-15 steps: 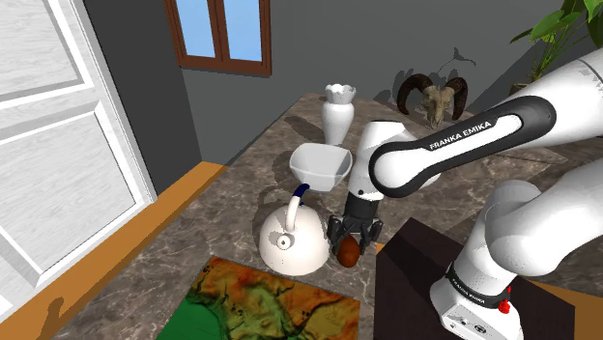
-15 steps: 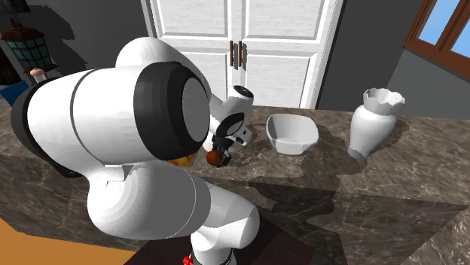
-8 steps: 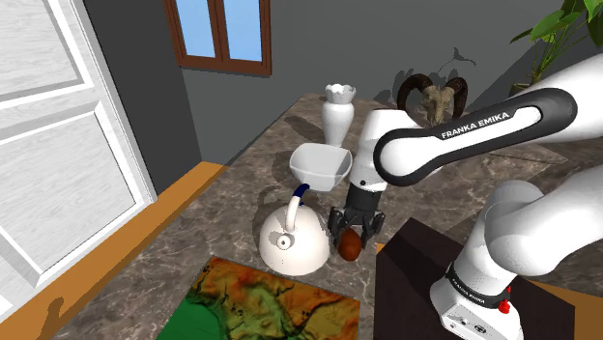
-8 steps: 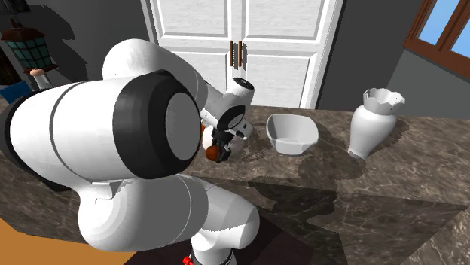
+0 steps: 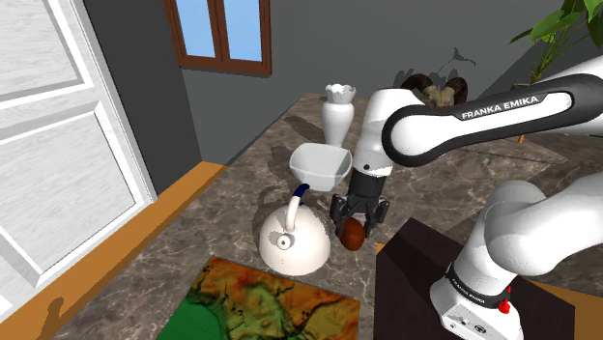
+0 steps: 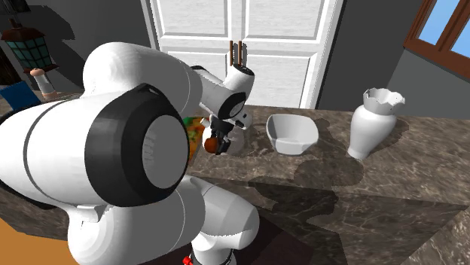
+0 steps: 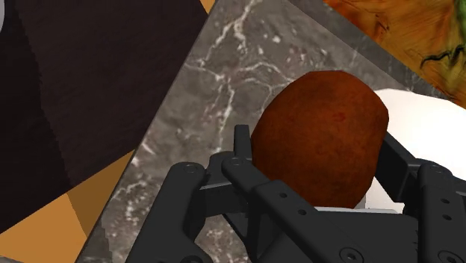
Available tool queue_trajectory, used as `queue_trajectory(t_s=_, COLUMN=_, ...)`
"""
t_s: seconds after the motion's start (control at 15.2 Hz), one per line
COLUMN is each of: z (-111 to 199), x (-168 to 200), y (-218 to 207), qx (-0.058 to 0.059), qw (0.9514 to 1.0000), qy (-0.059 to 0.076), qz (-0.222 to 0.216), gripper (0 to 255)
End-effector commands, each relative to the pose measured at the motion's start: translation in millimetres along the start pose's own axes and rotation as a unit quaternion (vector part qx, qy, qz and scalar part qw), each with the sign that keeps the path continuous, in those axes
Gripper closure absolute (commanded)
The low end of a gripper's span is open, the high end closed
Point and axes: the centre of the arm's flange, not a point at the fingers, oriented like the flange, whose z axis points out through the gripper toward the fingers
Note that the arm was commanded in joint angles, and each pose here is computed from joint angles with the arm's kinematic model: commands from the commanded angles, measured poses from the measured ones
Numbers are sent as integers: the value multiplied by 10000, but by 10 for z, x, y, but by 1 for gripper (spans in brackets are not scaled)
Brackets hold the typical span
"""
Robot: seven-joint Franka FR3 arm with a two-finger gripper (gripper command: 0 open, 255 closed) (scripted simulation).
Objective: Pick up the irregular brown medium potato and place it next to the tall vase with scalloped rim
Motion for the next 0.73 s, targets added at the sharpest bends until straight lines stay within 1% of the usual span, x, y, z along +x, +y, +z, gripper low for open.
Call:
queue_trajectory(t_s=0.0, z=-102, x=-16, y=-19, qx=-3, qw=10000, qy=-2, qz=1, gripper=255)
queue_trajectory(t_s=0.66, z=-601, x=-146, y=-131, qx=-3, qw=10000, qy=-2, qz=1, gripper=255)
